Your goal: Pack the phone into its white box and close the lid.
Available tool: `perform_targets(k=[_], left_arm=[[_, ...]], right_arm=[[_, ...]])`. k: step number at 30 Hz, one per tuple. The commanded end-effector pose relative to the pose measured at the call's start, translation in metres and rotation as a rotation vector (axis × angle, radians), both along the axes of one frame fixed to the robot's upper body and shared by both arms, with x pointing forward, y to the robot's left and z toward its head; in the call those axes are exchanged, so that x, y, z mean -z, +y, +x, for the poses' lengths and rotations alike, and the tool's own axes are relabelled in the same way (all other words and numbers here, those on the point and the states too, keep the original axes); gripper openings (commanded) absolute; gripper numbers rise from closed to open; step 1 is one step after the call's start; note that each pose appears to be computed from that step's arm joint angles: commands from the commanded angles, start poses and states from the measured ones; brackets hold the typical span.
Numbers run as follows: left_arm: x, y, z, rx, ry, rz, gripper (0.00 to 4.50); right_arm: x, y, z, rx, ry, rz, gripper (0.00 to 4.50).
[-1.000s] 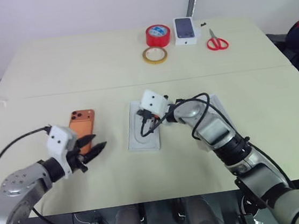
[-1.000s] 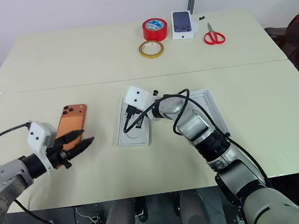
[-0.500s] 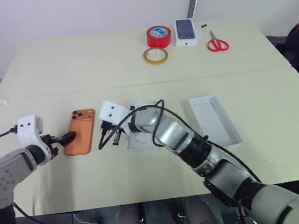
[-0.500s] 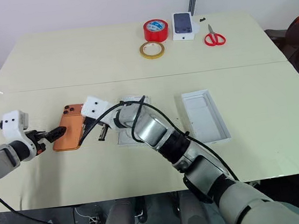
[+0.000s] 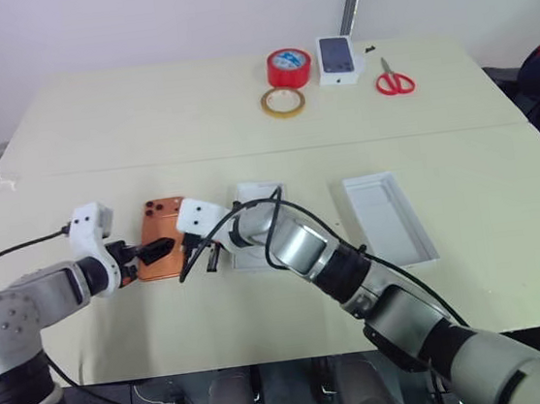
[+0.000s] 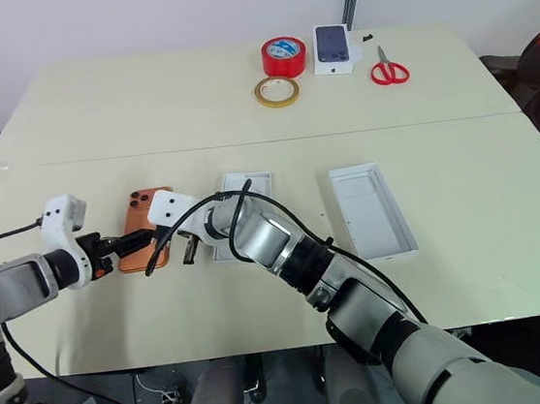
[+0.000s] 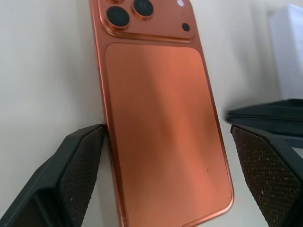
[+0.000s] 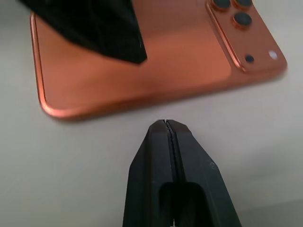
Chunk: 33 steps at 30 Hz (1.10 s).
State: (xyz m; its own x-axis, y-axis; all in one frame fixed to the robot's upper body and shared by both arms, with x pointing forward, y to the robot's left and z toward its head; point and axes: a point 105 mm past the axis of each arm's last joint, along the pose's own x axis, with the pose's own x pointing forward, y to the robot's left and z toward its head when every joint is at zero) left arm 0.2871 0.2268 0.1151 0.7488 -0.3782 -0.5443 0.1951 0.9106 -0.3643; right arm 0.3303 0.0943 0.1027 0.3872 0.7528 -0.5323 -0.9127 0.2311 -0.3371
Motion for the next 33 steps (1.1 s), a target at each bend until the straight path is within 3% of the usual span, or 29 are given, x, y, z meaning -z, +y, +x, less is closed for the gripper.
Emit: perform_targets(k=[1,17,22,33], left_arm=[[0.011,-0.031,-0.009,0.118,0.074,-0.101,4.45],[-0.008,-0.036,0.002,0.08,-0.012,-0.256,4.45],[-0.006,-0.04,0.0,0.089,-0.002,-0.237,4.45],[-0.003,-0.011,0.005,-0.069,0.002,-0.239,4.45]], right_arm=[[-0.014,0.005,-0.004,-0.031,-0.038,0.032,0.0],[-0.011,0.004,-0.007,-0.039,-0.026,0.026,0.0],[-0.011,0.004,-0.007,-0.043,-0.026,0.027,0.0],[-0.011,0.004,-0.009,-0.045,-0.025,0.028,0.0]])
